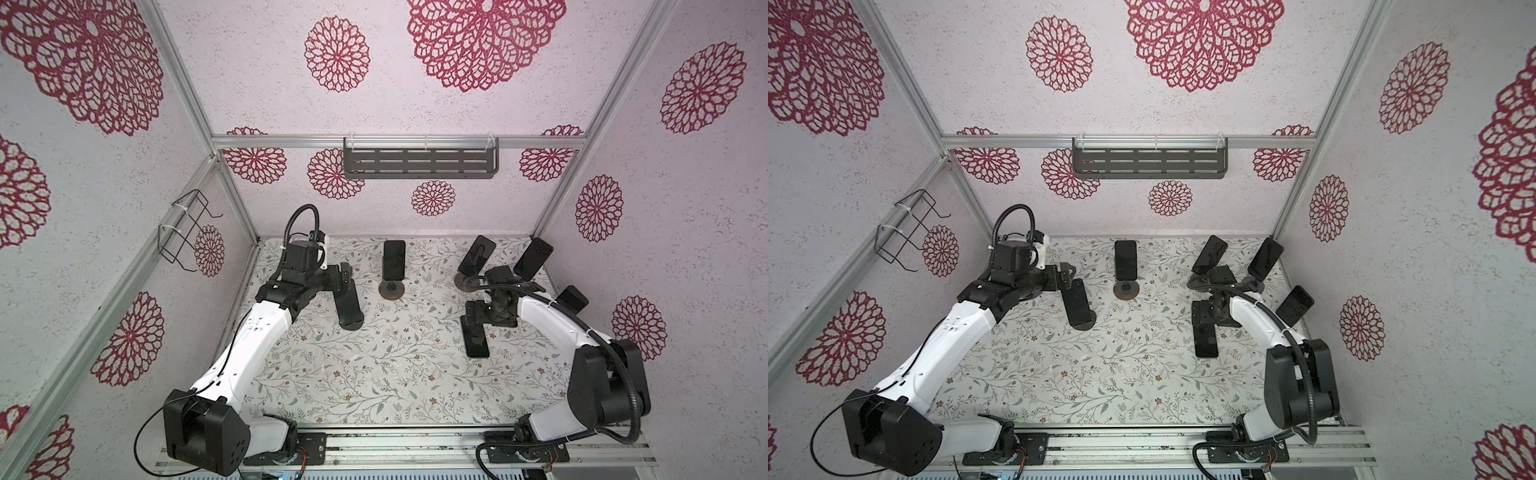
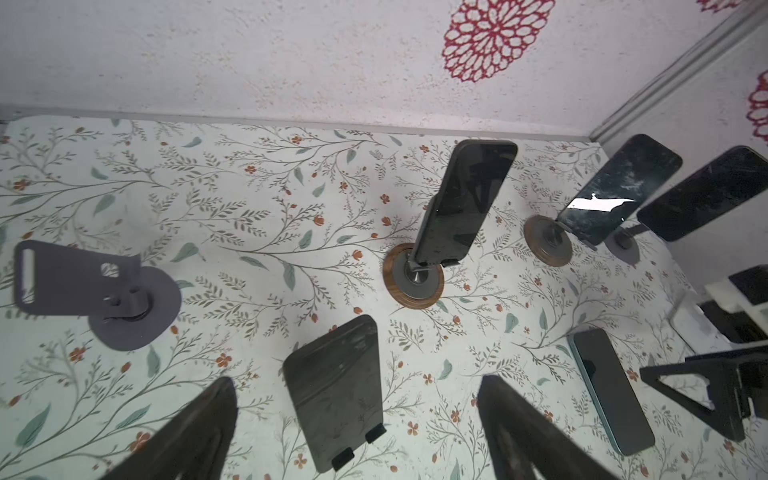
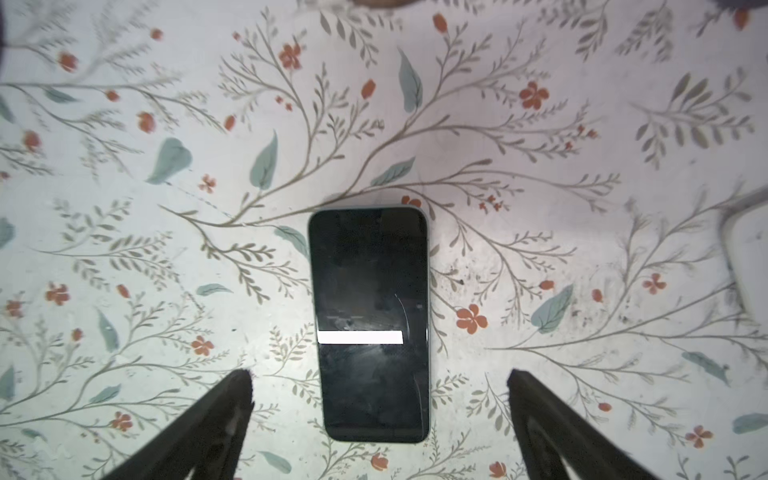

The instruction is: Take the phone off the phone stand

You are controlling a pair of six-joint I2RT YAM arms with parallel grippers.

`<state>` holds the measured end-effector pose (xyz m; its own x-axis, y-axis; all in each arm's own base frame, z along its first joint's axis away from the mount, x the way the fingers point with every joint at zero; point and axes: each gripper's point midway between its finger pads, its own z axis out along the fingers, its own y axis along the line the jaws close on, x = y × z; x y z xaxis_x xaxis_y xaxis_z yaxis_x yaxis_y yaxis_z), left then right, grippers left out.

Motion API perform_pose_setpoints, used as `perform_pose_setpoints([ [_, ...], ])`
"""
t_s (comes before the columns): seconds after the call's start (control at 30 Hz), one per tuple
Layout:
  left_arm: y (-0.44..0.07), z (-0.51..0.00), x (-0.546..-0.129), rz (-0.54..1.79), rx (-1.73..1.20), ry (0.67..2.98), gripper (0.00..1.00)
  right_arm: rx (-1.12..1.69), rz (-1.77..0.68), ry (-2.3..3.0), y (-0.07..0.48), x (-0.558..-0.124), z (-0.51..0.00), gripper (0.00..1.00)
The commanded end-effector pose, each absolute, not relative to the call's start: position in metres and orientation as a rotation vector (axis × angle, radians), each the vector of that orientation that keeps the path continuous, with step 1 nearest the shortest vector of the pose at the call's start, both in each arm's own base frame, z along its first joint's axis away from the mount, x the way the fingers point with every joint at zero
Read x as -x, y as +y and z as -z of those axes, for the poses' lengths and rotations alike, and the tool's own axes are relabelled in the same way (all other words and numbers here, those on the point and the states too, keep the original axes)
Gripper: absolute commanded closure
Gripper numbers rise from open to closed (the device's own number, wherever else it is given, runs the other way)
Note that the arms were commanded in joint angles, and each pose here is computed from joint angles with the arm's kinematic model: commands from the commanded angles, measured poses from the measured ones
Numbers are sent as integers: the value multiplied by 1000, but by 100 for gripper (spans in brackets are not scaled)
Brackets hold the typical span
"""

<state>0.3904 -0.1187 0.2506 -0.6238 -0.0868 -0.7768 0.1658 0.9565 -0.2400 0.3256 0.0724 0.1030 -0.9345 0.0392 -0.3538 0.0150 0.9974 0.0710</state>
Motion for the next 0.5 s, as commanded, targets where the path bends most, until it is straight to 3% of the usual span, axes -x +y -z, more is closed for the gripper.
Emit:
perform_pose_setpoints([
  [0.0, -126, -246, -391, 452, -7, 2187, 3, -38, -159, 2703, 77, -327, -128, 1],
  [0.23, -128, -234, -386, 517, -84, 2147, 4, -24, -318, 2593, 94, -329, -140, 2],
  [0.47, -96, -236, -387, 800, -55, 1985, 20, 35, -355, 2587, 99, -323, -142, 3],
])
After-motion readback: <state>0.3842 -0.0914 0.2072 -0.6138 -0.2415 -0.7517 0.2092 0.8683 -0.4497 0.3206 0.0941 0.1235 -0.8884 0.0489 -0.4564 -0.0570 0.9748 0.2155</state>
